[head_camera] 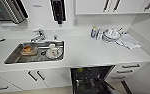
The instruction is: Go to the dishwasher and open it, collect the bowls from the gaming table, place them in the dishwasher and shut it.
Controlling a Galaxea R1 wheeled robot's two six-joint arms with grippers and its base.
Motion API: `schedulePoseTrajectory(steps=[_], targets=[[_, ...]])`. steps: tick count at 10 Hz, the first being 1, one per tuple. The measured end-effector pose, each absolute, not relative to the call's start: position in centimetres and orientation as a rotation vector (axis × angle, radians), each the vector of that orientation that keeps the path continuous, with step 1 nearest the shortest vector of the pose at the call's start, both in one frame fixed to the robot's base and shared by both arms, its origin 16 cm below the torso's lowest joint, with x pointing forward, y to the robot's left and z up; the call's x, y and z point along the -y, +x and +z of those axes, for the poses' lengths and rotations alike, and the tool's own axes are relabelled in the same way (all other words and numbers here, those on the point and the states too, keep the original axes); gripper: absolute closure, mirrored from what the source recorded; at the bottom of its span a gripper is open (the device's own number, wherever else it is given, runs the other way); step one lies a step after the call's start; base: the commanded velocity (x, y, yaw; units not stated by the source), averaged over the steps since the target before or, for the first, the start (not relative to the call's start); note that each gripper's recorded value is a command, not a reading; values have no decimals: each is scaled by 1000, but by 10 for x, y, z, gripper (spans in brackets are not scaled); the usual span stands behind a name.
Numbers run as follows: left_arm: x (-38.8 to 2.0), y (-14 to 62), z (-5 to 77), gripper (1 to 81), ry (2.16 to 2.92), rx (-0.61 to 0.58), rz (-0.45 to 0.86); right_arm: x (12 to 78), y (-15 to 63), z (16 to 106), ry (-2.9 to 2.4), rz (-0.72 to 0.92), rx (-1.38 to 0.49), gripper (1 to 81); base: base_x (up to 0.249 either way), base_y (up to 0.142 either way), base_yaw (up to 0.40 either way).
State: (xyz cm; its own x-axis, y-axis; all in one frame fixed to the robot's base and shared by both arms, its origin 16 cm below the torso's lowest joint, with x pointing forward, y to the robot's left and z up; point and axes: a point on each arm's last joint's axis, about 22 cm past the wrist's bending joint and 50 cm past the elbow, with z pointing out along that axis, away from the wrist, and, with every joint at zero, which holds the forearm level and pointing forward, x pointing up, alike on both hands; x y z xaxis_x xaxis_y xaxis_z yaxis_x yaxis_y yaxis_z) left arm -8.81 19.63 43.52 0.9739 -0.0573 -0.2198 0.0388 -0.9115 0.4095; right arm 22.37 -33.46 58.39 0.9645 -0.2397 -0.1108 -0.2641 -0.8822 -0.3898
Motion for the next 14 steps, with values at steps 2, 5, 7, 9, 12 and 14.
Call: schedulePoseTrajectory(steps=[2, 5, 7, 9, 12, 14], targets=[[-196, -88, 435, 10, 2700, 12, -317, 344, 166, 574, -2690, 157, -390, 10, 0, 0, 0], [-197, -74, 434, 10, 2704, -2, -296, 353, 115, 555, -2691, 198, -410, 10, 0, 0, 0], [-197, -53, 431, 10, 2709, 3, -259, 341, 116, 537, -2671, 158, -415, 10, 0, 0, 0], [-196, -31, 428, 10, 2711, 6, -217, 325, 90, 519, -2651, 172, -431, 10, 0, 0, 0], [-197, -8, 424, 10, 2715, 15, -175, 315, 70, 500, -2641, 155, -433, 10, 0, 0, 0], [-196, 14, 418, 10, 2717, 23, -135, 314, 64, 488, -2641, 130, -442, 10, 0, 0, 0]])
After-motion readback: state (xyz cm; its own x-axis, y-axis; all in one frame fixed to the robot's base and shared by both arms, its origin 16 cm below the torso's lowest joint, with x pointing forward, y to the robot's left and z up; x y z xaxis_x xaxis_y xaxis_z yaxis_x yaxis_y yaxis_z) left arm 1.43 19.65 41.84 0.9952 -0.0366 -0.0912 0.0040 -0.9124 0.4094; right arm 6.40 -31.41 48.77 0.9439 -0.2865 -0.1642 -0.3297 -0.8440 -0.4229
